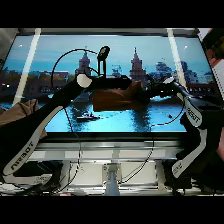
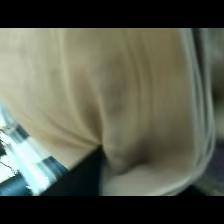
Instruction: Fold the clothes and pants, and hang the long-sleeved shirts on hangers.
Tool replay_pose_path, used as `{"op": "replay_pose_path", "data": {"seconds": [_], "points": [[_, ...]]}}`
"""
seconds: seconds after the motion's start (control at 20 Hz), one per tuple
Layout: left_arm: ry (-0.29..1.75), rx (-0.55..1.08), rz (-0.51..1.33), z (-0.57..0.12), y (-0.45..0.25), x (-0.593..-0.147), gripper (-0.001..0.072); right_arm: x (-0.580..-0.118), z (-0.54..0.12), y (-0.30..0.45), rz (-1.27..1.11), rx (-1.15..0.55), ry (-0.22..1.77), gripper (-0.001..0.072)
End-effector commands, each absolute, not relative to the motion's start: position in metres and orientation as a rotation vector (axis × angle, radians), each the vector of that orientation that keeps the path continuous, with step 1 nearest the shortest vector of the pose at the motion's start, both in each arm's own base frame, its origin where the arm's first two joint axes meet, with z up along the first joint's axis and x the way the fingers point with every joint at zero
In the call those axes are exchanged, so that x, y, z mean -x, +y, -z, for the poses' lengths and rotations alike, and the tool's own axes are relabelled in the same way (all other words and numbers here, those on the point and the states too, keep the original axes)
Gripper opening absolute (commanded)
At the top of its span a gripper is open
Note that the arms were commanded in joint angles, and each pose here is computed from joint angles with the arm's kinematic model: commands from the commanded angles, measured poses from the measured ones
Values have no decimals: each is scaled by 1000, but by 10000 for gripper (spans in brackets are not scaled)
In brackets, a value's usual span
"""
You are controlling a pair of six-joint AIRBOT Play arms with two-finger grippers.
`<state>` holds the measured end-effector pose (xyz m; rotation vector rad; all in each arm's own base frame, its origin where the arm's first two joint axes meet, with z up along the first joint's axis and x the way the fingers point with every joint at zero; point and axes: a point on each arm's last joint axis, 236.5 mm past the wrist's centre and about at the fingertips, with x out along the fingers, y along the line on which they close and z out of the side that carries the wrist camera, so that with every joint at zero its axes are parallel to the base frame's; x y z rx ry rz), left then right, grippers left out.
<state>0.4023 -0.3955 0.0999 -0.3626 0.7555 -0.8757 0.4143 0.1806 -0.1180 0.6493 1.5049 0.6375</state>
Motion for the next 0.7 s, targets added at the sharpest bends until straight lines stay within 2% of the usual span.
{"op": "replay_pose_path", "data": {"seconds": [0.0,0.2,0.4,0.55,0.65], "points": [[751,367,861,-101,-387,-409,499,-431,90,206,-743,-579,1418,31],[658,261,793,-127,-322,-441,499,-474,34,173,-729,-398,1283,12],[637,257,705,-155,-243,-457,499,-510,-39,86,-430,-331,1165,12],[621,273,652,-170,-202,-463,499,-508,-101,6,-195,-351,1079,12],[636,275,648,-173,-189,-458,499,-489,-140,-55,-2,-365,1035,12]]}}
